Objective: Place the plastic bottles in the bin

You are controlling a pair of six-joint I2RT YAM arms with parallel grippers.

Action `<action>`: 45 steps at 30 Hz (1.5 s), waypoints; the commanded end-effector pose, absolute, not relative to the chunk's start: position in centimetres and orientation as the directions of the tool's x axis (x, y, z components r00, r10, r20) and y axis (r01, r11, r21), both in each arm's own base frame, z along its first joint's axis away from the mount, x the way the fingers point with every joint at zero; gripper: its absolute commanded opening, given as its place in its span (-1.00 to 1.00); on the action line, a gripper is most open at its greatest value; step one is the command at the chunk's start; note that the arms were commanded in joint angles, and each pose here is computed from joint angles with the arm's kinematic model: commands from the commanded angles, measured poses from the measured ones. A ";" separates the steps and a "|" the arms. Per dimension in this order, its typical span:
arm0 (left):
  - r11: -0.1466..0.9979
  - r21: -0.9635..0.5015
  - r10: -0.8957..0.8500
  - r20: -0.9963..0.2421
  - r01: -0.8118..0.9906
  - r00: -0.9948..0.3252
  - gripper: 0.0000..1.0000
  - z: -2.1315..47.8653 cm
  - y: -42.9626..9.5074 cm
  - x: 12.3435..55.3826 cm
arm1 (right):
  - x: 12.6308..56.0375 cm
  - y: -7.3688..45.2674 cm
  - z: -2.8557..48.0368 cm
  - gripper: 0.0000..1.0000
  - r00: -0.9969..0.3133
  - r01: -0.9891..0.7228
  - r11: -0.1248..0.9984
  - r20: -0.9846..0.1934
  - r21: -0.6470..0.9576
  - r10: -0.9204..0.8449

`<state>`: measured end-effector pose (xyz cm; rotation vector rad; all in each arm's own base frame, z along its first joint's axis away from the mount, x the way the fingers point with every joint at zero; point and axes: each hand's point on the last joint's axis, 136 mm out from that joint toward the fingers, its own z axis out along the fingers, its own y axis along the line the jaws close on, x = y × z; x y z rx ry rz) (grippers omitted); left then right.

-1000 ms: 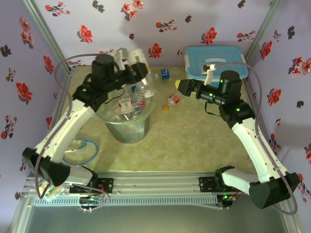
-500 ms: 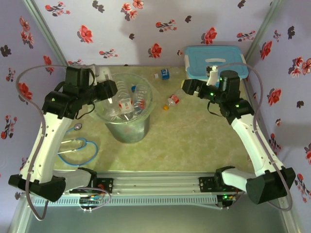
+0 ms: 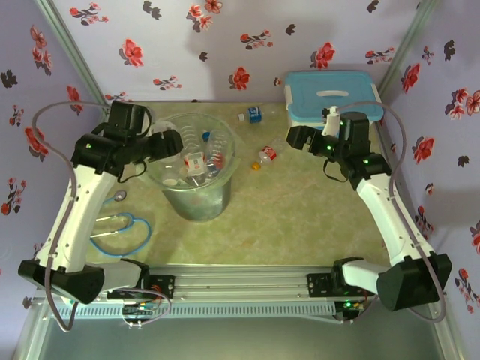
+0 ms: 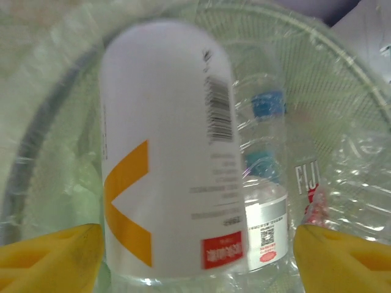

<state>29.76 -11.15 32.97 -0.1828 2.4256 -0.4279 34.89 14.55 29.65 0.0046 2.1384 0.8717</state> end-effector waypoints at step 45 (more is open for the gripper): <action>0.960 -0.279 -0.163 -0.629 0.025 -0.760 0.34 32.8 -12.4 29.4 | 36.8 14.9 25.5 0.80 -0.749 -0.201 0.761 -0.597 0.617 0.286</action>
